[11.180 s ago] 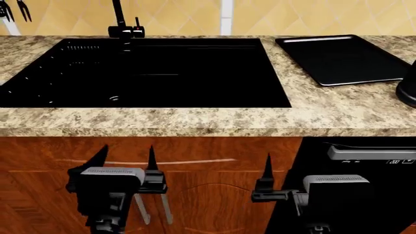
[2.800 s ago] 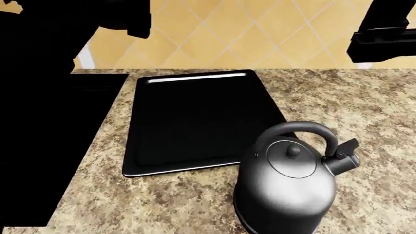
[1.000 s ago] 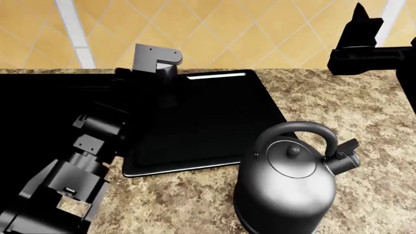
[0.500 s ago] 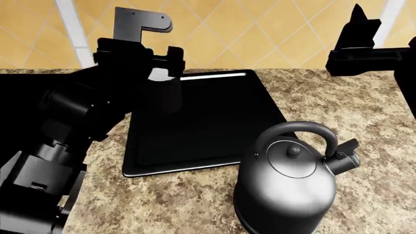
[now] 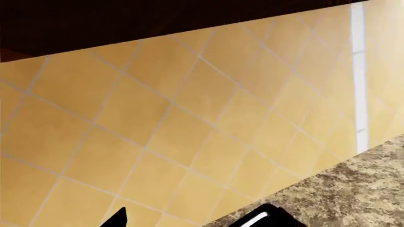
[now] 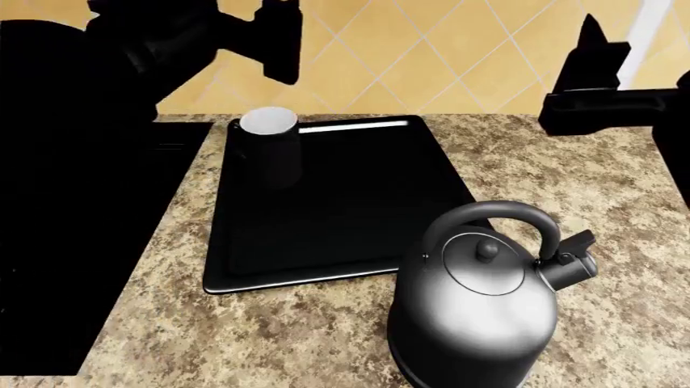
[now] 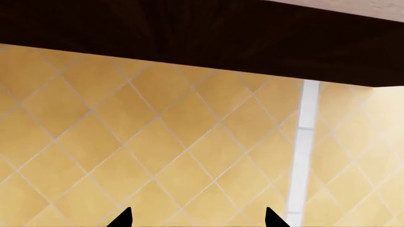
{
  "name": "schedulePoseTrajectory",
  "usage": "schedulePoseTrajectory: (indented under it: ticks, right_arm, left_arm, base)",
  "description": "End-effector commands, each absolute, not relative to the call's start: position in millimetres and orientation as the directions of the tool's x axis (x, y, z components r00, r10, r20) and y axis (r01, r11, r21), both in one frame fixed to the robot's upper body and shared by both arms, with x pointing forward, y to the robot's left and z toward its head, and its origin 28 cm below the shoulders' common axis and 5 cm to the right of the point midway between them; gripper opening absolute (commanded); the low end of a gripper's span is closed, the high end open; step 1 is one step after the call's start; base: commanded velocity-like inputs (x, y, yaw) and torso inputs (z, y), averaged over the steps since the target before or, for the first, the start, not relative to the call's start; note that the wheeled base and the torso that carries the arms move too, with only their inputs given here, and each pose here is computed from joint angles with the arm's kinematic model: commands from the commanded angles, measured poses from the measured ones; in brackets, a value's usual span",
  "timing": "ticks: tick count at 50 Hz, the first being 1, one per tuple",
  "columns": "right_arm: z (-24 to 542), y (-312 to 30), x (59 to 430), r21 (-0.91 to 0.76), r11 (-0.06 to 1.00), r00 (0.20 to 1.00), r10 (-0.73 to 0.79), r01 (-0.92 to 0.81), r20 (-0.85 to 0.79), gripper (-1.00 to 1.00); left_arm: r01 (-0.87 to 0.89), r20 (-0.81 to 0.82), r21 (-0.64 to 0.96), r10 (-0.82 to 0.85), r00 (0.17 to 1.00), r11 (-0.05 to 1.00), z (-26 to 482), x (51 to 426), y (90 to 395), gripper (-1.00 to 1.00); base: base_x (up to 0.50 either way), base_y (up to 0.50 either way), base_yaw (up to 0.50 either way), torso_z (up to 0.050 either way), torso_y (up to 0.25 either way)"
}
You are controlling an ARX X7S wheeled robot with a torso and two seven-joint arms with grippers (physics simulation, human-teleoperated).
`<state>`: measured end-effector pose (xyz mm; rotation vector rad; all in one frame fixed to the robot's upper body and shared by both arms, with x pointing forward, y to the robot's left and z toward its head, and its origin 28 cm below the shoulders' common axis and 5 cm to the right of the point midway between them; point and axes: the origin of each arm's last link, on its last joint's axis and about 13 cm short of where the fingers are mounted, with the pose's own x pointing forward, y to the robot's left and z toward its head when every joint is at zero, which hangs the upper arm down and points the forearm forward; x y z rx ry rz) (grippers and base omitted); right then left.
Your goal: Pick the kettle from the counter and place it on the tray. Then pick the mug from the cabinet and place it on the tray. Then close the cabinet doors.
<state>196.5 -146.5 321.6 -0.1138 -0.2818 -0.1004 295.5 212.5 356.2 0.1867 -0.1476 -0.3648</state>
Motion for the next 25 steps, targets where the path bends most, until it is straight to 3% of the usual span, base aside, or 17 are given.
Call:
schedulePoseTrajectory:
  ticks: [1, 22, 25]
  right_arm:
    - [319.0, -147.3, 195.7, -0.097, 0.989, 0.956, -0.081, 0.112, 0.281, 1.0]
    - [319.5, -151.0, 197.3, -0.085, 0.988, 0.955, -0.1, 0.129, 0.28, 1.0]
    - [319.0, -151.2, 197.3, -0.085, 0.988, 0.955, -0.101, 0.13, 0.28, 1.0]
  left_arm:
    - [0.482, 0.073, 0.325, -0.53, 0.845, 0.813, 370.1, 253.2, 225.4, 1.0]
    - [0.742, -0.043, 0.416, -0.804, 0.594, 0.526, 344.0, 202.8, 224.2, 1.0]
    - [0.796, -0.067, 0.37, -0.841, 0.537, 0.479, 338.2, 197.4, 220.3, 1.0]
  base:
    - [0.0, 0.0, 0.0, 0.0, 0.0]
    - [0.0, 0.0, 0.0, 0.0, 0.0]
    - [0.0, 0.0, 0.0, 0.0, 0.0]
